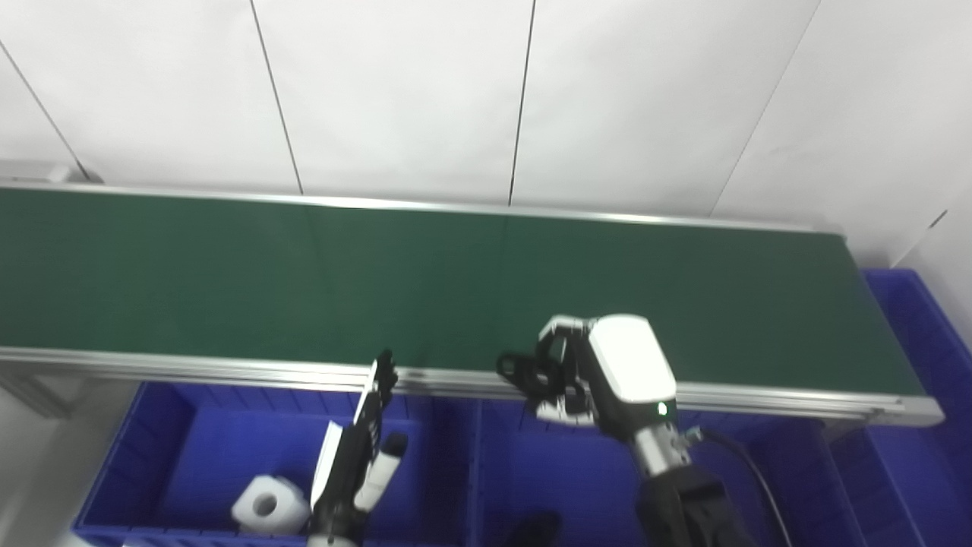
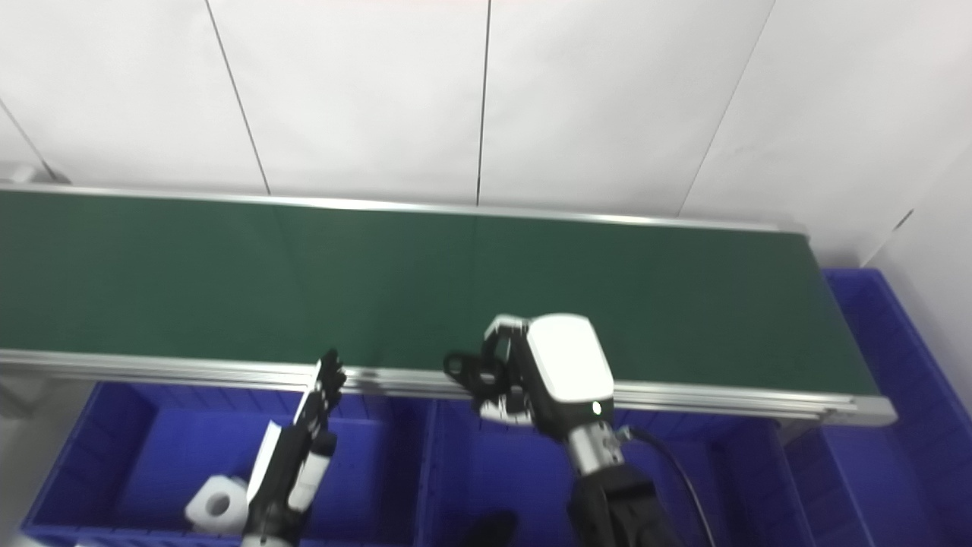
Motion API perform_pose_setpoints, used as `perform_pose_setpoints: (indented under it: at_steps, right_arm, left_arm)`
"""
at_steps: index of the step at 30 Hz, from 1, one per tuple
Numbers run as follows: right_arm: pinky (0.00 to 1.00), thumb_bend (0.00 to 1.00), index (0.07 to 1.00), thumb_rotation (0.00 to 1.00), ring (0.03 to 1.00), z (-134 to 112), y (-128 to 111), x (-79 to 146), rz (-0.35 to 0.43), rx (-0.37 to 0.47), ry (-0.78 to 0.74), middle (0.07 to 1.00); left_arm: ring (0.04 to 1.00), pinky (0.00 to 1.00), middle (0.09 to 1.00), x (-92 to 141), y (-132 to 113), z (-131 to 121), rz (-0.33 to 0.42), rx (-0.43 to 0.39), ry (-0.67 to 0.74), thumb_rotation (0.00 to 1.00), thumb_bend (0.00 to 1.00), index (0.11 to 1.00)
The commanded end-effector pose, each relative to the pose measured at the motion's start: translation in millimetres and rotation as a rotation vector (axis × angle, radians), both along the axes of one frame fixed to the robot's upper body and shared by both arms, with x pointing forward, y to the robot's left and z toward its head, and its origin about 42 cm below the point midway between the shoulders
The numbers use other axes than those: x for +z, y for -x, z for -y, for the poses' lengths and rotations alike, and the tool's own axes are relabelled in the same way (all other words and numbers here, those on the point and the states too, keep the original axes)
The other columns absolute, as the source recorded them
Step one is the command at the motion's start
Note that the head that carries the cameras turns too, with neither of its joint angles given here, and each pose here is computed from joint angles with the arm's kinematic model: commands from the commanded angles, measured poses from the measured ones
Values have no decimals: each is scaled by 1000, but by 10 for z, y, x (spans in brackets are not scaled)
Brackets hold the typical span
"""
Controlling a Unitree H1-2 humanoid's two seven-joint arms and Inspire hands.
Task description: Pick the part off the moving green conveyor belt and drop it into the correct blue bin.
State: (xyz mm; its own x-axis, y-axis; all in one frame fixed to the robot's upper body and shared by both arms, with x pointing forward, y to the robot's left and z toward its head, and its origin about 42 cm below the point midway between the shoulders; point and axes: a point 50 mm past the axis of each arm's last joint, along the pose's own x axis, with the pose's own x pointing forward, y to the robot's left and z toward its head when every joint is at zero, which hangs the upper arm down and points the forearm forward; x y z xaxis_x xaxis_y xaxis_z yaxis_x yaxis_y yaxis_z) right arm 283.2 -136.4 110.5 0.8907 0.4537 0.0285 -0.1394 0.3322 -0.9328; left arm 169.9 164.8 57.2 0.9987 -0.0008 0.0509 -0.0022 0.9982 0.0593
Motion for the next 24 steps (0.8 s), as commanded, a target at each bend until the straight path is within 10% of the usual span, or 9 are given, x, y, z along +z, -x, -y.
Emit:
perform_pose_setpoints:
  at_steps: [1, 15, 24]
  right_arm:
    - [198, 506, 488, 137, 265, -37, 12, 103, 41, 30, -11, 375]
    - [191, 510, 488, 131, 262, 128, 111, -517, -263, 5, 159, 364]
    - [403, 523, 506, 75, 525, 165, 44, -590, -172, -26, 188, 552]
  left_arm:
    - [979, 974, 1000, 110, -71, -41, 43, -18, -9, 1000, 800, 1000]
    - [982, 990, 1000, 150, -53, -42, 43, -15, -14, 999, 821, 1000]
    - [990, 998, 1000, 158, -39, -11, 37, -7, -12, 999, 825, 1000]
